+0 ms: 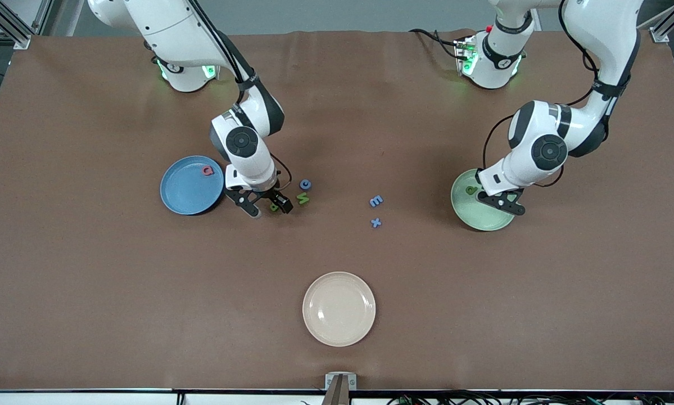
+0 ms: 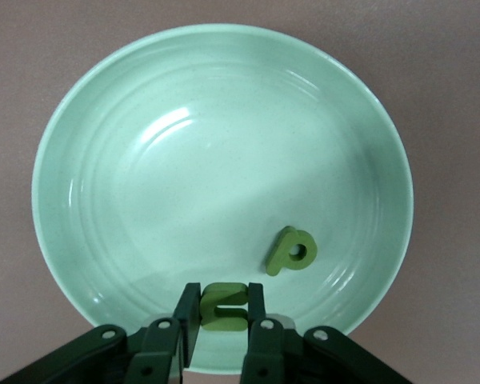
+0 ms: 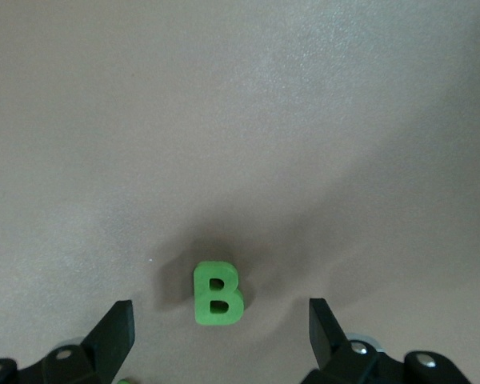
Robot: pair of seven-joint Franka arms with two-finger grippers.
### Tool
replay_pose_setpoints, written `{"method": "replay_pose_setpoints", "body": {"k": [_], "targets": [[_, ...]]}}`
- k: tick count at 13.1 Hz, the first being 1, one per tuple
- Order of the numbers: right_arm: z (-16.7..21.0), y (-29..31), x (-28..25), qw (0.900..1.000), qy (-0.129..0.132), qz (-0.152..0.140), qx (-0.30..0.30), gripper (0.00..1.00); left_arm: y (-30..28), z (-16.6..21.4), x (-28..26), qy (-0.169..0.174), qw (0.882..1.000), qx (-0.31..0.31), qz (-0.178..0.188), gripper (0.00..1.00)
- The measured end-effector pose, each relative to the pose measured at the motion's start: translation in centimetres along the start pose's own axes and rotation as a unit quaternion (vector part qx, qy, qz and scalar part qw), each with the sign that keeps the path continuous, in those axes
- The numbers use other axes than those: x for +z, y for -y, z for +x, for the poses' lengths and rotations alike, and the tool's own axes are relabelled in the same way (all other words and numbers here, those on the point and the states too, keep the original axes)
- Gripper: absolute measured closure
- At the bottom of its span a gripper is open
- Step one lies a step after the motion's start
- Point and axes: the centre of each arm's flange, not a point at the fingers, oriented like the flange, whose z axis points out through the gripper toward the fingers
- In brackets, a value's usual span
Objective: Sort uppercase to blue plate, lowercase to green plate
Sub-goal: 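Place the c on the green plate while the right gripper grasps green B, then place the B on the blue plate while the left gripper reaches blue letters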
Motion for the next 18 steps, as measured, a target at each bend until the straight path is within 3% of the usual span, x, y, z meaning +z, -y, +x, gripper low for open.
{"method": "replay_pose_setpoints", "body": {"k": [4, 6, 12, 18], "targets": [[-0.4, 0.0, 0.3, 1.000, 0.003, -0.004, -0.009, 0.44, 0.2, -0.3, 0.8, -0.010, 1.000, 0.000, 0.001, 0.73], [-0.5, -0.1, 0.3, 1.000, 0.004, -0.006, -0.010, 0.49, 0.9, -0.5, 1.4, -0.012, 1.000, 0.003, 0.006, 0.73], [-0.1, 0.0, 0.3, 1.000, 0.004, -0.006, -0.008, 0.50, 1.0, -0.4, 2.7, -0.010, 1.000, 0.006, 0.002, 0.68], [0.2, 0.2, 0.3, 1.000, 0.003, -0.004, -0.006, 0.54, -0.2, 1.2, 1.1, -0.028, 0.999, -0.025, 0.004, 0.08]]}}
